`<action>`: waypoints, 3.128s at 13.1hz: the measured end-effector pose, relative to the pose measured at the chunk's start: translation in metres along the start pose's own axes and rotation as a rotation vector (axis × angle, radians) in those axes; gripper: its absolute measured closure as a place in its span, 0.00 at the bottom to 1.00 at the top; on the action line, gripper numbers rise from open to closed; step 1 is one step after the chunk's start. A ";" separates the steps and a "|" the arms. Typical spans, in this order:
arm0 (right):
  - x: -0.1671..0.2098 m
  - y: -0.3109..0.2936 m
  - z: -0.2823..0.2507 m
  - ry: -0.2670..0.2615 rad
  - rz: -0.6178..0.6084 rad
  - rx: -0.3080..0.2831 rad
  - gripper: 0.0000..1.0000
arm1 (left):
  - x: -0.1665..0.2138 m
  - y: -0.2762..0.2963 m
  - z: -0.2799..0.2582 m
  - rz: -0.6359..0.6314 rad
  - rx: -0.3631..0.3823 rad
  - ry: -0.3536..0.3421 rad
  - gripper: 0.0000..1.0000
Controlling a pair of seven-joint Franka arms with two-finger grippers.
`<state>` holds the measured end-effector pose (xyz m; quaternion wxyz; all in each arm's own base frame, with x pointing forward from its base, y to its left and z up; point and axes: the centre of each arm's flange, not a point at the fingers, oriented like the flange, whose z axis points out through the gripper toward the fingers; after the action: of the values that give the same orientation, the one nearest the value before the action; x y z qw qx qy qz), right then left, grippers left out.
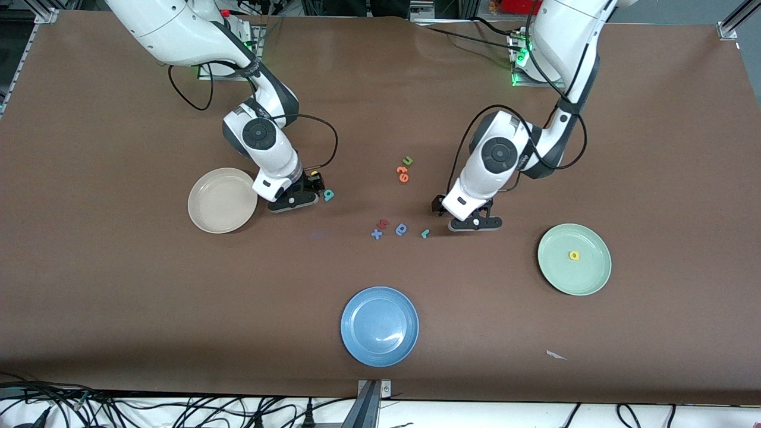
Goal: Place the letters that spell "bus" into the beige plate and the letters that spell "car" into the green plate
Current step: 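Grasp the teal c with the left gripper while the right gripper lowers, then carry the teal c to the green plate while the right gripper grasps yellow u, then release the teal c on the green plate while the right gripper drops u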
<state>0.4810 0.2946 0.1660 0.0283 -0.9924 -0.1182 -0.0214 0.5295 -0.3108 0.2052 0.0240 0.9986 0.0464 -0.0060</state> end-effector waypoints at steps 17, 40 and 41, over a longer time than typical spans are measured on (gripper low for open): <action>0.002 -0.005 -0.003 0.026 -0.057 -0.018 0.49 | -0.039 0.023 0.034 -0.071 0.049 -0.048 0.69; 0.037 0.148 -0.105 -0.031 -0.234 -0.231 0.68 | 0.154 -0.265 -0.033 0.456 0.242 -0.174 0.62; 0.036 0.164 -0.105 -0.040 -0.239 -0.232 0.67 | 0.159 -0.259 -0.037 0.441 0.214 -0.159 0.52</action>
<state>0.5513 0.1373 0.2637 -0.0914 -0.9681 -0.2326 -0.0182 0.6638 -0.0366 0.2275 -0.0774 0.9779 -0.1755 -0.0838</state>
